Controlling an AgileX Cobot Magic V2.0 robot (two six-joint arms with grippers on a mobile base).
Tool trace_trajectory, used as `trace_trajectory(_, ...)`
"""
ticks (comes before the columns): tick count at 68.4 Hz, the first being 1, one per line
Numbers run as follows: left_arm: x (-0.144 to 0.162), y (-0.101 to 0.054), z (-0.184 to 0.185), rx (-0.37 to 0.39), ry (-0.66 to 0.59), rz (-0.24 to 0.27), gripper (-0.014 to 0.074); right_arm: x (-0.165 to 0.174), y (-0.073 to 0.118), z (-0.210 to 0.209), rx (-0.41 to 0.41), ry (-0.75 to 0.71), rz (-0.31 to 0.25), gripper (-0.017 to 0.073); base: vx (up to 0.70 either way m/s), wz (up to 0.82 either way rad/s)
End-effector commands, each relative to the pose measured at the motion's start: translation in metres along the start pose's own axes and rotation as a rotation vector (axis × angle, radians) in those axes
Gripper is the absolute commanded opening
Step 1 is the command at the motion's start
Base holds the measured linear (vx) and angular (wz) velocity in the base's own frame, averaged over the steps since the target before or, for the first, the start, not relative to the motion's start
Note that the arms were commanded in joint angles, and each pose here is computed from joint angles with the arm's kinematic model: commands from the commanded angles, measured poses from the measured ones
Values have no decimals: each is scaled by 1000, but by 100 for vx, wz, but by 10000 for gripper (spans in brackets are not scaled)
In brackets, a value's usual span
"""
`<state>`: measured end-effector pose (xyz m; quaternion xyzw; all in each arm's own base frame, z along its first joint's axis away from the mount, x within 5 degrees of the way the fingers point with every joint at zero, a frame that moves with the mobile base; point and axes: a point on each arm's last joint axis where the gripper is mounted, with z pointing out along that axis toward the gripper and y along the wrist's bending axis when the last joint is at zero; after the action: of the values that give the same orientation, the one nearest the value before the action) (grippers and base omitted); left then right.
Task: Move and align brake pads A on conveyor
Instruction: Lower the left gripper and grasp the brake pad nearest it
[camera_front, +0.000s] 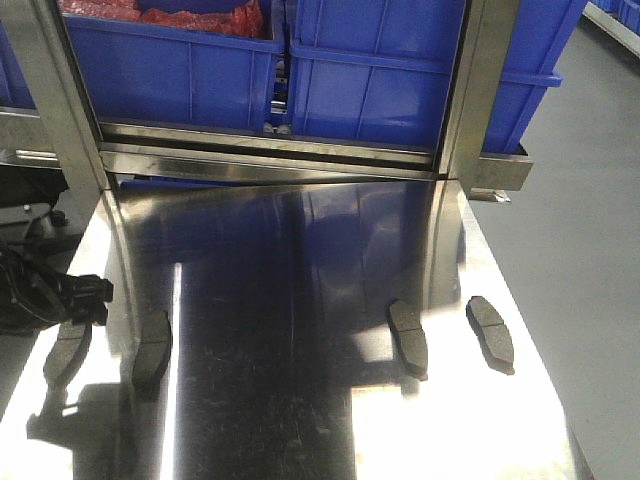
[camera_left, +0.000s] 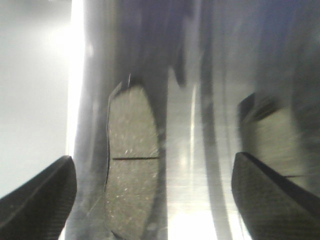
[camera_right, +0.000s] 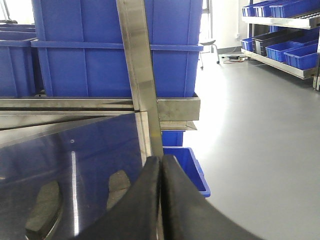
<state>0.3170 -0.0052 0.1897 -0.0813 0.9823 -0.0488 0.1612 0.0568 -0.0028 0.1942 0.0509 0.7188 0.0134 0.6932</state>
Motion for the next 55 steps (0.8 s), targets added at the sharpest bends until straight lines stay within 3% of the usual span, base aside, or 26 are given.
trace_trajectory(1, -10, -3, -6, 9, -50, -7, 585, -1, 0, 0, 2, -72, -8, -10, 0, 0)
trace_trajectory(29, -8, -2, 6, 3, -7, 12, 583, -1, 0, 0, 2, -71, -8, -10, 0, 0)
trace_trajectory(55, -7, -2, 9, 1, 5, 14, 478, -1, 0, 0, 2, -71, -8, -10, 0, 0)
